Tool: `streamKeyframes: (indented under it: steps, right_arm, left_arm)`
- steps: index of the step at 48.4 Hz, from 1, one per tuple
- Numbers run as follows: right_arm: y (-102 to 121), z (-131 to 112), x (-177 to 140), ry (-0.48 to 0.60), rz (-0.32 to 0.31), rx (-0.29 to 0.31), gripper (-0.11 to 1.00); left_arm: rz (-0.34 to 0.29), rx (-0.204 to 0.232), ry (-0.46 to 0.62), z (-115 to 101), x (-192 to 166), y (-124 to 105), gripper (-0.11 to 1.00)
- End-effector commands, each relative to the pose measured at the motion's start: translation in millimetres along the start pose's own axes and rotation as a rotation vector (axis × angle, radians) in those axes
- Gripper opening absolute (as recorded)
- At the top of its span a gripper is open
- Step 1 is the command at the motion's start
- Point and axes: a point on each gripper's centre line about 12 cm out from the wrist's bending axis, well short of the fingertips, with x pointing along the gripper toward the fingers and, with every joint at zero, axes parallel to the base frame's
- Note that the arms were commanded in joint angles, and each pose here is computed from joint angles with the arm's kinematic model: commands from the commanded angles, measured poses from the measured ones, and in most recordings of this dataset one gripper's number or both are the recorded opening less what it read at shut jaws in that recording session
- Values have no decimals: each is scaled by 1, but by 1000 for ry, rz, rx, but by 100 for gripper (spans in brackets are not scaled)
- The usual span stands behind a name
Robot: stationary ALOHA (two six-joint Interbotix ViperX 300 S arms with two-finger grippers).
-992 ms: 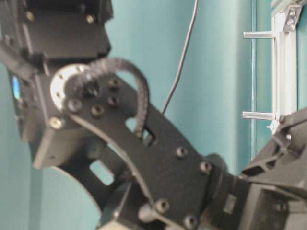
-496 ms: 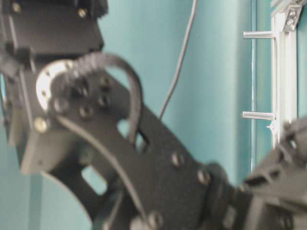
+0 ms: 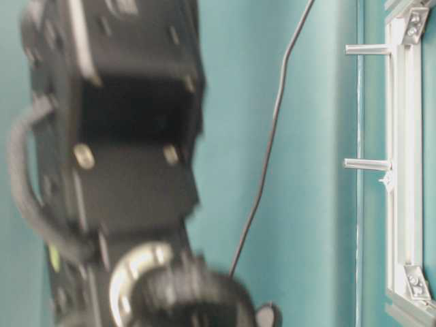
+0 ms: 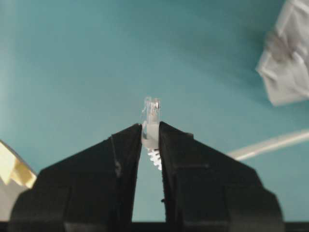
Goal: Move the cable alternately left and right between 8 closely spaced pins so it hooks onto each one.
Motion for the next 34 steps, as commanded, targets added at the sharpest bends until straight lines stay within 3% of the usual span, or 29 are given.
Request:
streamKeyframes:
  steps: [1,14,34]
  right_arm:
    - [27,3,-16,5,80,10,17]
    - [31,5,-12,-1,92,-6,17]
    - [34,55,-2,-75,95,13,17]
  left_arm:
    - [0,-1,-17,7,0,0,0]
    - [0,-3,-17,7,0,0,0]
    - [0,-3,-17,7,0,0,0]
